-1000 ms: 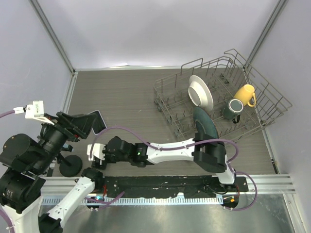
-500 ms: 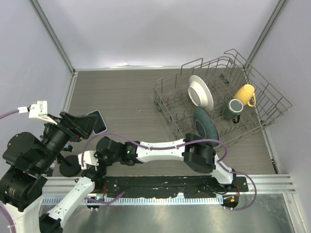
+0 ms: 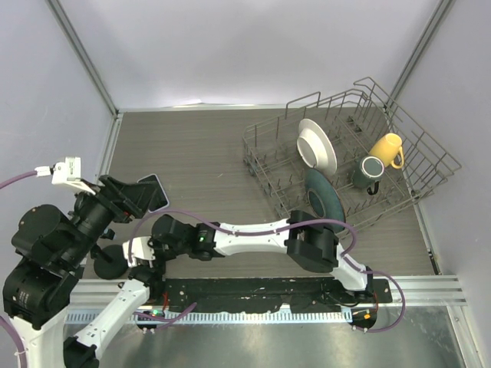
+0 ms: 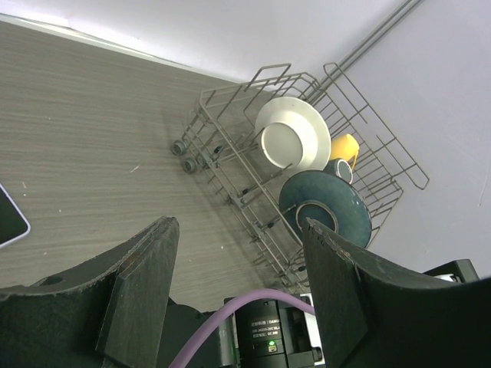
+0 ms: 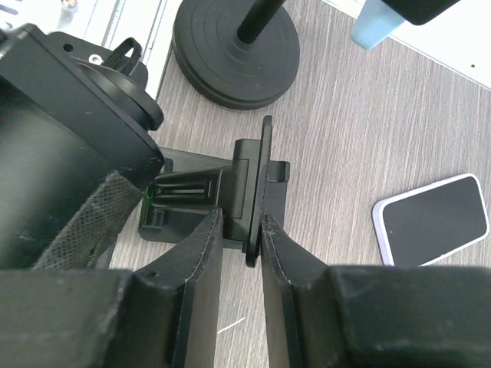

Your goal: Place the phone on the phone stand

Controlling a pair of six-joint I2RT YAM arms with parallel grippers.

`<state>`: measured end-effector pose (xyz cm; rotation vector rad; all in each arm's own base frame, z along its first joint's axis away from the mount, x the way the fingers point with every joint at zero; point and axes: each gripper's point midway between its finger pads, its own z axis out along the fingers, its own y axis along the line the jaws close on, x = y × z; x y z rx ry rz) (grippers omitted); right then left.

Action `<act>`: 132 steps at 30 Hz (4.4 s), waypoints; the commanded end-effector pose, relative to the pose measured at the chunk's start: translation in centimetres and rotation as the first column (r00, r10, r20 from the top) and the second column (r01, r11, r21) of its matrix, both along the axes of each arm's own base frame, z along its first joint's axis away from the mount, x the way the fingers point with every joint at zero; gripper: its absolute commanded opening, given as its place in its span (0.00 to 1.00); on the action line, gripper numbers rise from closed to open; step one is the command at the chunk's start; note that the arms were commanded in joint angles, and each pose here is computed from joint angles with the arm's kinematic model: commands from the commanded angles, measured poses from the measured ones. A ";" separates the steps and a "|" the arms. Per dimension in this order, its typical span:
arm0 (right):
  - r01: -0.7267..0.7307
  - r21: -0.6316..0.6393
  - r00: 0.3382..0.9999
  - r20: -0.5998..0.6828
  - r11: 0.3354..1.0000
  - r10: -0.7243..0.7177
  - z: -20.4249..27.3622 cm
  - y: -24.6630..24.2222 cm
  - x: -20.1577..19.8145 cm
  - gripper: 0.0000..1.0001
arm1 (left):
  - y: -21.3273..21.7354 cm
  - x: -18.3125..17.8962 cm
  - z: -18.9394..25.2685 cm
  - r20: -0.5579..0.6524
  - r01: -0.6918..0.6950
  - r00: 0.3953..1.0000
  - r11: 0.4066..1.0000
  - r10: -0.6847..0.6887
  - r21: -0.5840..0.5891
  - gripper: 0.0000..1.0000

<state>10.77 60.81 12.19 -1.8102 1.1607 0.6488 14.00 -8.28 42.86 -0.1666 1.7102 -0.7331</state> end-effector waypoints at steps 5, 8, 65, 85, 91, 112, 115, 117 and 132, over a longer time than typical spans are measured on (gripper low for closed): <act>0.005 0.061 0.999 0.047 0.998 -0.008 1.4 1.3 1.6 0.29 | 0.1 1.8 -1.5 -0.054 -0.043 0.998 0.999 0.044 0.025 0.74; 0.029 0.095 0.998 0.044 0.995 -0.033 2.2 1.1 2.0 0.44 | 2.1 2.6 -2.7 -0.088 -0.157 0.983 0.985 0.164 0.077 0.80; 0.446 0.683 0.878 -0.459 0.578 -0.135 15.3 -21.3 15.9 0.76 | 13.1 20.4 -40.2 -0.847 -0.136 0.305 0.900 0.435 0.413 1.00; 0.523 0.624 0.839 -0.498 0.580 -0.220 14.7 -20.9 18.0 0.75 | 13.0 21.2 -41.7 -0.839 -0.122 0.262 0.879 0.477 0.461 0.30; 0.478 0.591 0.860 -0.465 0.650 -0.209 13.8 -19.0 16.5 0.75 | 11.6 21.2 -37.5 -0.838 -0.160 0.343 0.905 0.426 0.394 0.00; -0.030 0.413 0.718 0.642 0.910 -0.267 5.3 -11.7 9.2 0.74 | 2.5 11.6 -28.2 -0.885 -0.039 0.425 0.981 0.189 0.190 0.00; -0.025 0.394 0.633 0.718 0.919 -0.291 4.5 -11.1 9.4 0.73 | 2.5 10.0 -28.4 -0.898 0.010 0.394 0.977 0.194 0.215 0.00; -0.041 0.423 0.559 0.761 0.905 -0.330 5.8 -10.8 9.4 0.72 | 2.4 8.9 -29.2 -0.909 0.033 0.370 0.975 0.191 0.218 0.00; -0.081 0.486 0.455 0.795 0.870 -0.401 7.9 -11.4 7.2 0.70 | 2.7 9.6 -29.0 -0.895 0.051 0.378 0.960 0.238 0.277 0.00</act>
